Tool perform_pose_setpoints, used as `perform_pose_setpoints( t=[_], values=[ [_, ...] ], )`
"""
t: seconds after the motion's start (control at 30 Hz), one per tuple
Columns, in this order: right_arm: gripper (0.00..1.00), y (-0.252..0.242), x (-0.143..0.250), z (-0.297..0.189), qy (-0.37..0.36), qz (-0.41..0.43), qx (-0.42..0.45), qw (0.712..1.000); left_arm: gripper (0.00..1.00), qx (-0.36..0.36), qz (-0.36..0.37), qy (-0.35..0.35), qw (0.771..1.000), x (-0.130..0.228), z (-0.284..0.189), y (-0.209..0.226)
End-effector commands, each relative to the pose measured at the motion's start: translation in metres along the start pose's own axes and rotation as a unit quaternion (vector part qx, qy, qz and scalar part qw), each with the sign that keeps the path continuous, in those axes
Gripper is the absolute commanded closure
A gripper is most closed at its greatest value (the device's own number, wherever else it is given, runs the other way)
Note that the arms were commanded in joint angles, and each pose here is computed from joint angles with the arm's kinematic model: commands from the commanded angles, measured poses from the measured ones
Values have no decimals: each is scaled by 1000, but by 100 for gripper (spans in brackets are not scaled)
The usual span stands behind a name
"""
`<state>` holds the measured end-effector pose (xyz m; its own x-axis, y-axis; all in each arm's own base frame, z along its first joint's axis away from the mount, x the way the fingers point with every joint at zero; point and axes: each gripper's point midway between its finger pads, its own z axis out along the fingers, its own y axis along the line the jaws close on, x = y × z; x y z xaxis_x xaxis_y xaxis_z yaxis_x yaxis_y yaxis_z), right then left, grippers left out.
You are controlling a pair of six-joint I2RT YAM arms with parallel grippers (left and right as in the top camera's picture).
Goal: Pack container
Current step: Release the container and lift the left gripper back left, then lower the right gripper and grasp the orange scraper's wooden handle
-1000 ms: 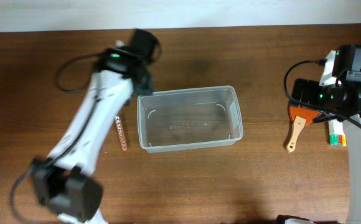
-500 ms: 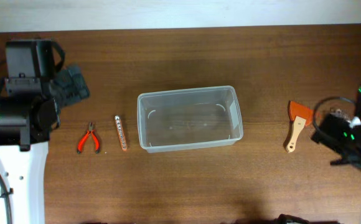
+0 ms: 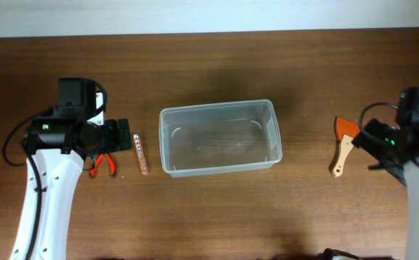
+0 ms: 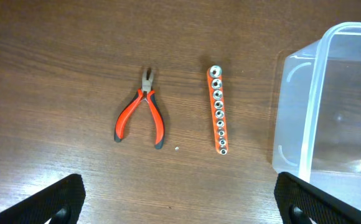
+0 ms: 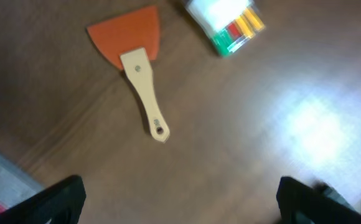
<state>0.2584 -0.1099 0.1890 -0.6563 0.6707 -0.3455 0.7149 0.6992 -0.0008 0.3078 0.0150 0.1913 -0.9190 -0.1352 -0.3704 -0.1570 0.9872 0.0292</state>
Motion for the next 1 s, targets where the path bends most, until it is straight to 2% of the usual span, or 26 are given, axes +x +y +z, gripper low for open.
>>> perform_pose_setpoints(
  t=[0.0,0.23,0.4,0.77,0.97],
  values=[
    [1,14,5,41,47,-25,-9,999,1,4,10,-3,1000,0,-1,0],
    [1,38,5,119,111,-33,-5,993,1,3,10,-3,1000,0,-1,0],
    [2,40,14,157,147,-37,12,988,1,3,10,-2,1000,0,-1,0],
    [1,47,21,182,166,-86,-3,982,1,3,10,-2,1000,0,-1,0],
    [2,44,26,187,170,-85,-1,982,1,3,10,-2,1000,0,-1,0]
  ],
)
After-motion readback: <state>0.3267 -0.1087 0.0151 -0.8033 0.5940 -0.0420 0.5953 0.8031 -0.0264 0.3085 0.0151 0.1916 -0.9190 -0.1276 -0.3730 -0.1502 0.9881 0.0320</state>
